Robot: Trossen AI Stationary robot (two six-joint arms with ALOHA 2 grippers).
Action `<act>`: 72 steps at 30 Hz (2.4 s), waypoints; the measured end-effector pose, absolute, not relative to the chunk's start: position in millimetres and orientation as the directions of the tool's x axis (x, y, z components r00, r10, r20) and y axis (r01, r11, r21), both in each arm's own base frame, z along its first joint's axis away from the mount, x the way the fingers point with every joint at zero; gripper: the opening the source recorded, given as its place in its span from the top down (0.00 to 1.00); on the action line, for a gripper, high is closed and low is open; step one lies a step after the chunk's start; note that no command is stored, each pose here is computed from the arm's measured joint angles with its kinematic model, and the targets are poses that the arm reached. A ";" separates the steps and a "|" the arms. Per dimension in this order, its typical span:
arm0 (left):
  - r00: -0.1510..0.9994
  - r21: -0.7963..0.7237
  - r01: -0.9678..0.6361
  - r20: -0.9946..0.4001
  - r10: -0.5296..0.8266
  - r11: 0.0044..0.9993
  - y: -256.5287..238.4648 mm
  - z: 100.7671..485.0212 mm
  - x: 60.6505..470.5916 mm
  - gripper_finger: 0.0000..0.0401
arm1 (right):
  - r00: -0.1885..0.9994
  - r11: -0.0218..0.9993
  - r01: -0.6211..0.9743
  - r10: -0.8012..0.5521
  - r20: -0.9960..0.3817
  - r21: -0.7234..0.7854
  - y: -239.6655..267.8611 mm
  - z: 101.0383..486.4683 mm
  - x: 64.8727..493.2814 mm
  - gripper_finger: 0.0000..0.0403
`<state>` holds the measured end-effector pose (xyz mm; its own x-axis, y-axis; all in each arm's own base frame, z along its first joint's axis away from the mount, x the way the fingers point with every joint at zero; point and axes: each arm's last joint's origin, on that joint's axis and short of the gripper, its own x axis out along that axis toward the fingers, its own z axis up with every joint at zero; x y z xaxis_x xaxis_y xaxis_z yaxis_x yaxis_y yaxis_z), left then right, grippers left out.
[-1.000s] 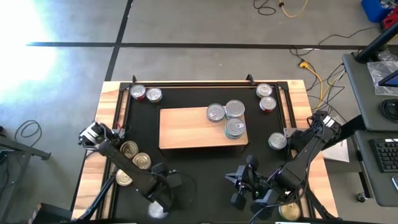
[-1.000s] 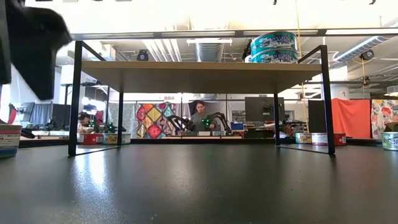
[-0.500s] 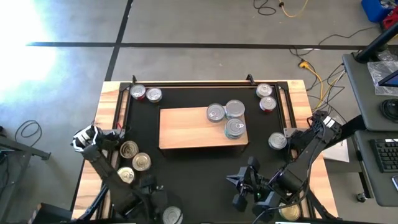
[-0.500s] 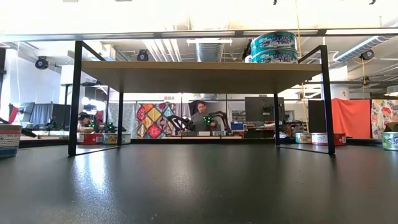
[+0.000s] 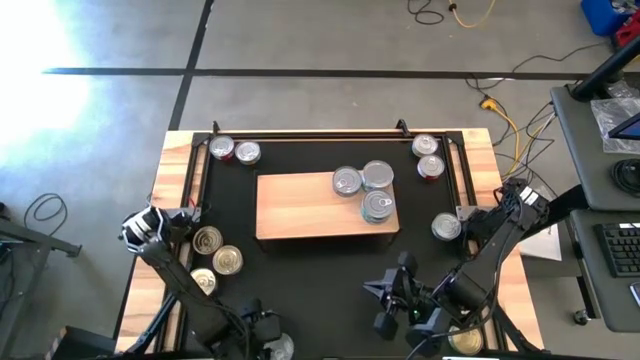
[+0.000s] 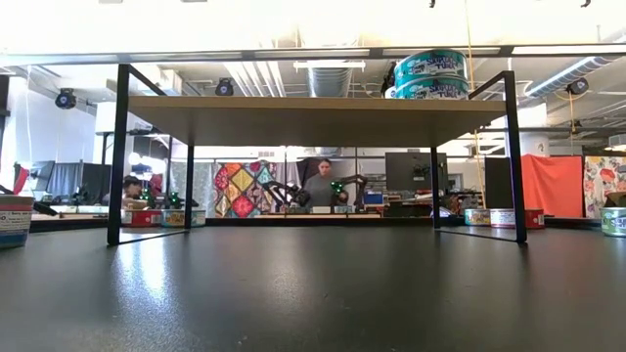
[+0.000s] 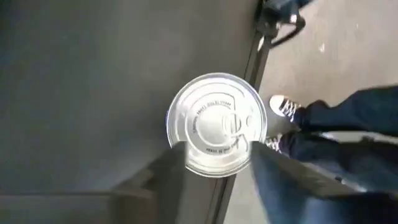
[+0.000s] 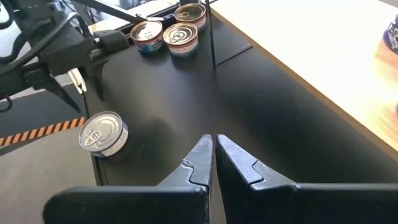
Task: Stack canned seafood by type on shelf
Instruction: Stack the blue tuna can on top of the blue tuna can on the shelf
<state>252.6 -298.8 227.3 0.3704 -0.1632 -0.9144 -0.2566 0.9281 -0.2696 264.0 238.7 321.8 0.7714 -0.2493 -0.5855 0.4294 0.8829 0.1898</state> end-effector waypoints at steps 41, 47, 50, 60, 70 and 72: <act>0.418 -0.012 0.089 -0.907 -0.048 0.996 -250.0 201.3 320.7 0.93 | 0.673 0.909 0.377 -0.136 -0.727 0.178 244.3 286.2 254.0 0.97; 0.428 -0.051 0.051 -0.901 -0.068 0.997 -266.6 217.0 296.2 0.74 | 0.692 0.959 0.241 -0.062 -0.719 0.150 244.3 252.7 261.4 0.93; 0.407 -0.070 -0.010 -0.911 -0.060 0.998 -270.5 219.4 286.2 0.62 | 0.724 0.972 0.162 -0.001 -0.689 0.168 243.7 240.1 268.0 0.87; 0.419 -0.102 -0.047 -0.905 -0.073 0.994 -273.6 227.0 281.0 0.21 | 0.703 0.981 0.140 -0.006 -0.711 0.131 239.3 208.6 292.4 0.53; 0.532 -0.135 -0.073 -0.843 -0.076 0.988 -258.2 200.8 265.3 0.01 | 0.636 0.979 0.155 0.006 -0.772 0.135 255.8 182.9 332.3 0.23; 0.569 -0.190 -0.072 -0.814 -0.116 0.979 -254.9 188.1 260.4 0.01 | 0.612 0.985 0.145 -0.015 -0.791 0.093 259.8 181.5 339.9 0.18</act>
<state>260.4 -254.9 188.1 0.5691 -0.1160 -0.8140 -0.0718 0.9792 -0.1897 339.9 259.8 181.5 0.6116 -0.0147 -0.7910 0.1446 0.9851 0.0935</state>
